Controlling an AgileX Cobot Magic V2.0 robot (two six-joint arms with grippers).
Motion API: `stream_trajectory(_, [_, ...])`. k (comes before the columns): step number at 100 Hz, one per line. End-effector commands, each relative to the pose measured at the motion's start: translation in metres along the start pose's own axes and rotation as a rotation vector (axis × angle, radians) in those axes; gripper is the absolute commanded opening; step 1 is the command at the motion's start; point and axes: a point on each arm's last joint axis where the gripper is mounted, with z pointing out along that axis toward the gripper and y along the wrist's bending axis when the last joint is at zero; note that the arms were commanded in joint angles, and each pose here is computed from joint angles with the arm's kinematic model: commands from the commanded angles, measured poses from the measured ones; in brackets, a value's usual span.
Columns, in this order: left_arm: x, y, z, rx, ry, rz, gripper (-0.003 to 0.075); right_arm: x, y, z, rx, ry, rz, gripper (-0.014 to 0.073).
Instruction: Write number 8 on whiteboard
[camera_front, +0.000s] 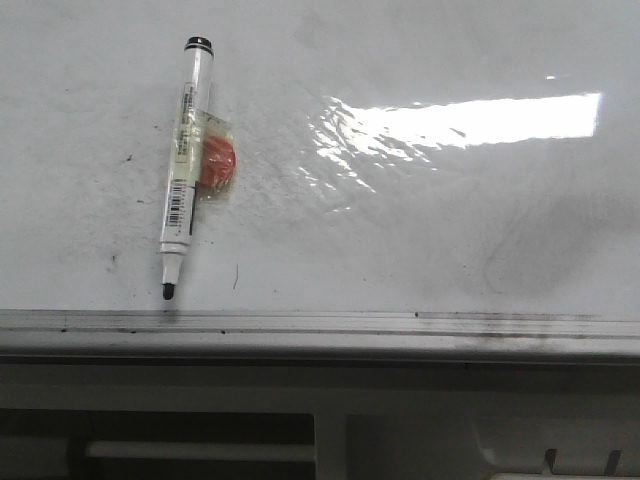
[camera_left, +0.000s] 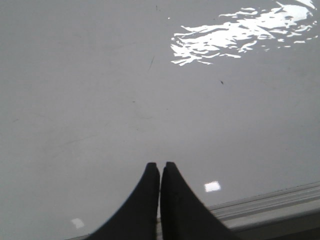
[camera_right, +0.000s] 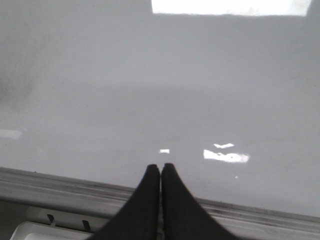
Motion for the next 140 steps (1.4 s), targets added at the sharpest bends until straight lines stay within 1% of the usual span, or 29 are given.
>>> stream_trajectory(1, [0.005,-0.001,0.0,-0.013,-0.065,-0.006,-0.002,0.0,0.0,-0.001,0.002,-0.037,-0.003,-0.0043])
stream_trajectory(80, [0.005,-0.001,0.0,-0.013,-0.065,-0.006,-0.002,-0.001,0.0,-0.001,0.0,-0.046,-0.003,-0.0043])
stream_trajectory(89, [0.005,-0.001,0.0,-0.013,-0.065,-0.006,-0.002,-0.005,0.001,-0.001,-0.003,-0.09,-0.014,-0.0043])
stream_trajectory(100, [0.005,-0.001,0.0,-0.013,-0.065,-0.006,-0.002,-0.013,0.002,-0.002,-0.019,-0.182,-0.007,-0.0043])
stream_trajectory(105, [0.005,-0.001,0.0,-0.013,-0.065,-0.006,-0.002,-0.017,0.003,-0.003,-0.032,-0.232,0.019,-0.0043])
stream_trajectory(113, [0.005,-0.001,0.0,-0.012,-0.065,-0.017,-0.002,-0.026,0.004,-0.006,-0.063,-0.33,0.116,-0.0043])
stream_trajectory(118, [0.005,-0.001,0.0,-0.006,-0.067,-0.061,-0.002,-0.03,0.004,-0.007,-0.072,-0.377,0.154,-0.0043])
stream_trajectory(126, [0.005,-0.002,0.0,0.004,-0.069,-0.149,-0.002,-0.033,0.004,-0.008,-0.075,-0.413,0.156,-0.0043])
stream_trajectory(136, [0.003,-0.001,0.0,-0.001,-0.091,-0.179,-0.002,-0.034,0.004,-0.008,-0.079,-0.415,0.186,-0.0043])
stream_trajectory(140, [0.001,-0.001,0.0,0.002,-0.108,-0.266,-0.002,-0.034,0.004,-0.008,-0.08,-0.415,0.193,-0.0043])
